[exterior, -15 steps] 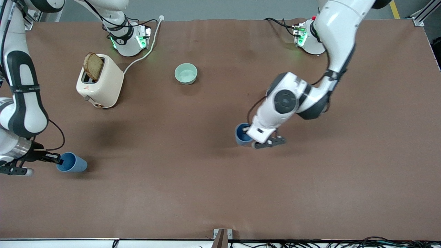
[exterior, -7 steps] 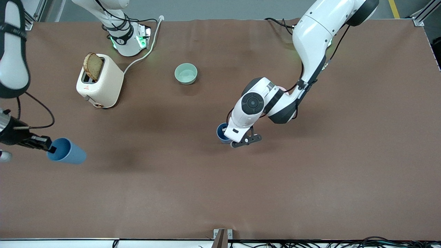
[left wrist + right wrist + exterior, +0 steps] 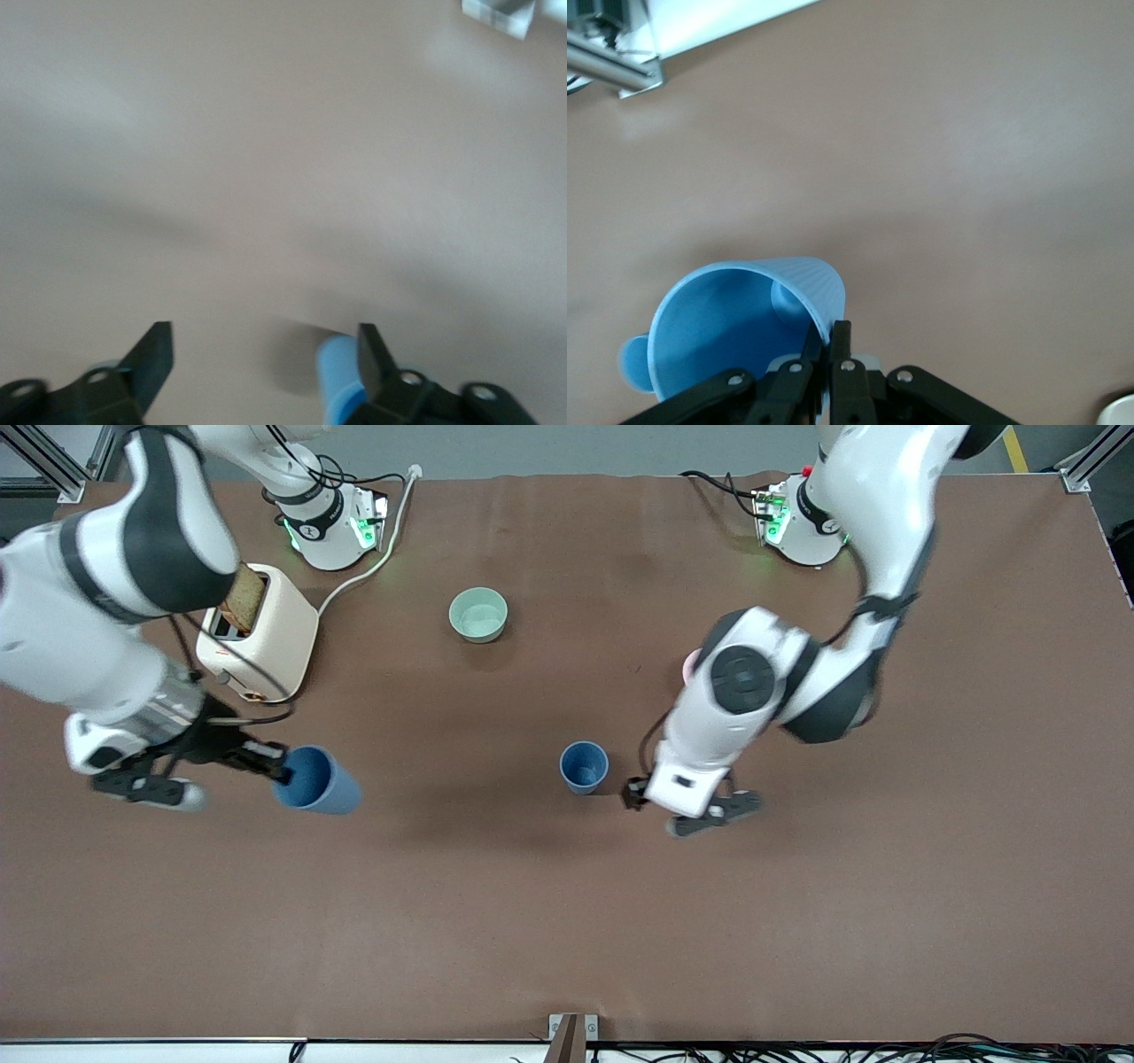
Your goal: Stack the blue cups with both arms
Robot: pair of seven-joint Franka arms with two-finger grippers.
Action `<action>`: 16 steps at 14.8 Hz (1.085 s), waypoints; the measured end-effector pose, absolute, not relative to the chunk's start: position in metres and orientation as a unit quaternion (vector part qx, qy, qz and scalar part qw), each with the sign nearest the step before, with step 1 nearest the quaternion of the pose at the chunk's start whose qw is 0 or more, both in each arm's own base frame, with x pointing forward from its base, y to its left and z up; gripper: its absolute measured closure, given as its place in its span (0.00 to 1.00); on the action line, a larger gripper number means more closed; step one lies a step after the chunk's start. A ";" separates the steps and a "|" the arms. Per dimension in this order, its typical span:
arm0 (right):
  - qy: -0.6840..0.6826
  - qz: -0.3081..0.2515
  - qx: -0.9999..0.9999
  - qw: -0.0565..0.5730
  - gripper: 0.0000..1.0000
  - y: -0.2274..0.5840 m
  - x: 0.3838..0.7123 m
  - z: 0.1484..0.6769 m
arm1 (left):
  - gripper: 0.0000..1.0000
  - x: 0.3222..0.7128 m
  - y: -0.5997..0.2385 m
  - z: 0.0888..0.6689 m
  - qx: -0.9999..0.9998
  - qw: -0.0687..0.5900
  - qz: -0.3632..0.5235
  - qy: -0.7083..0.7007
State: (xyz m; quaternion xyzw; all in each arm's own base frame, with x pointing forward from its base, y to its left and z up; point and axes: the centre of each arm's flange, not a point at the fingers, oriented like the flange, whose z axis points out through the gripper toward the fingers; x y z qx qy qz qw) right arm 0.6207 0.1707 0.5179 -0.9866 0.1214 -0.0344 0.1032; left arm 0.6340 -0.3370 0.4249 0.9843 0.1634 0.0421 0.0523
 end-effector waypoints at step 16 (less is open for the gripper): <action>0.205 -0.046 -0.974 0.081 0.95 0.476 0.529 0.422 | 0.00 0.592 -0.083 0.646 0.997 -0.026 0.067 0.009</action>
